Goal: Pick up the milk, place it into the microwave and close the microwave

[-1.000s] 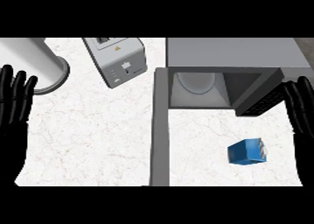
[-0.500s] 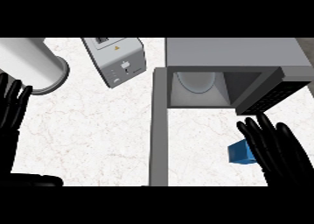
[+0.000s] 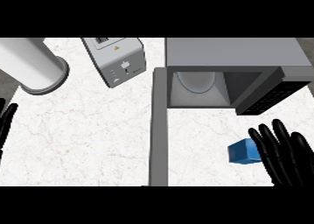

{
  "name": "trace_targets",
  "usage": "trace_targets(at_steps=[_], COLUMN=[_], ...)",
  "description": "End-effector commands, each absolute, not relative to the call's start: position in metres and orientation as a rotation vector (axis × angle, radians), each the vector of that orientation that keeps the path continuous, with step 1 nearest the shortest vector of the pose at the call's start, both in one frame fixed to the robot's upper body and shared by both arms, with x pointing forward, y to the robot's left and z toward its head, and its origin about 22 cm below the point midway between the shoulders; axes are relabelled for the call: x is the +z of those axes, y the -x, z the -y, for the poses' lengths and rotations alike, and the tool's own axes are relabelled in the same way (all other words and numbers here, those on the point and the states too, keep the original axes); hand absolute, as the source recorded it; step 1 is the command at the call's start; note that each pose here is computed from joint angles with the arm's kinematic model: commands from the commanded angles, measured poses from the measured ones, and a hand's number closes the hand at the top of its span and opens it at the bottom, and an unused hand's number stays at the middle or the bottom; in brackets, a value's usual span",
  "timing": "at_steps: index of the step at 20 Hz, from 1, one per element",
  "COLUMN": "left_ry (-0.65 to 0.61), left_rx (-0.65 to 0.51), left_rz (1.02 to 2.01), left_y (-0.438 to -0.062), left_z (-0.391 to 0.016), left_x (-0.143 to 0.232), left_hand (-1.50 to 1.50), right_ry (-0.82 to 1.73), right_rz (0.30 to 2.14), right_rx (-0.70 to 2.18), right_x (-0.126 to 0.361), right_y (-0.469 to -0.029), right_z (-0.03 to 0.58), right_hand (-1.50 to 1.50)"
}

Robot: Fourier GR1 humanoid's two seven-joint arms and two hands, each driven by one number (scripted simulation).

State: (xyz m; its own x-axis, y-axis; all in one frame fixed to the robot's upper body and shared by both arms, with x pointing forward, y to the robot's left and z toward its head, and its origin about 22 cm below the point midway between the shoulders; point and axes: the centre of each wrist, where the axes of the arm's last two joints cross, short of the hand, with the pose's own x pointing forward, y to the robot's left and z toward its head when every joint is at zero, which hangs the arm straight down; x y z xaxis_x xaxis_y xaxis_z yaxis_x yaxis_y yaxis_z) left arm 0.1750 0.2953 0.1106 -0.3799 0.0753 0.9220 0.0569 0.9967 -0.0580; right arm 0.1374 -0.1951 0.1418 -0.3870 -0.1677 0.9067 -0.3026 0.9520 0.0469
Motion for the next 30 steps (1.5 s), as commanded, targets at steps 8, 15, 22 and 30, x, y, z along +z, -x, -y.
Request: trace_targets(at_steps=[8, 15, 22, 30], left_ry=[0.117, 0.108, 0.110, 0.112], left_rx=[0.003, 0.001, 0.003, -0.017], left_rz=[1.970, 1.962, 1.963, 1.969], left_y=[-0.144, -0.146, -0.134, -0.129], left_z=[-0.308, -0.323, -0.314, -0.326], left_x=[0.102, 0.098, 0.112, 0.106], left_hand=[-1.50, -1.50, -1.50, -1.50], right_ry=[-0.164, -0.114, -0.034, -0.013], right_rz=[1.923, 1.856, 1.834, 1.803], right_rx=[0.093, 0.048, 0.007, 0.033], right_x=[0.113, 0.068, 0.027, -0.016], right_y=[-0.154, -0.162, -0.169, -0.159], right_z=[0.215, 0.236, 0.276, 0.306], right_hand=[-1.50, -1.50, -1.50, -1.50])
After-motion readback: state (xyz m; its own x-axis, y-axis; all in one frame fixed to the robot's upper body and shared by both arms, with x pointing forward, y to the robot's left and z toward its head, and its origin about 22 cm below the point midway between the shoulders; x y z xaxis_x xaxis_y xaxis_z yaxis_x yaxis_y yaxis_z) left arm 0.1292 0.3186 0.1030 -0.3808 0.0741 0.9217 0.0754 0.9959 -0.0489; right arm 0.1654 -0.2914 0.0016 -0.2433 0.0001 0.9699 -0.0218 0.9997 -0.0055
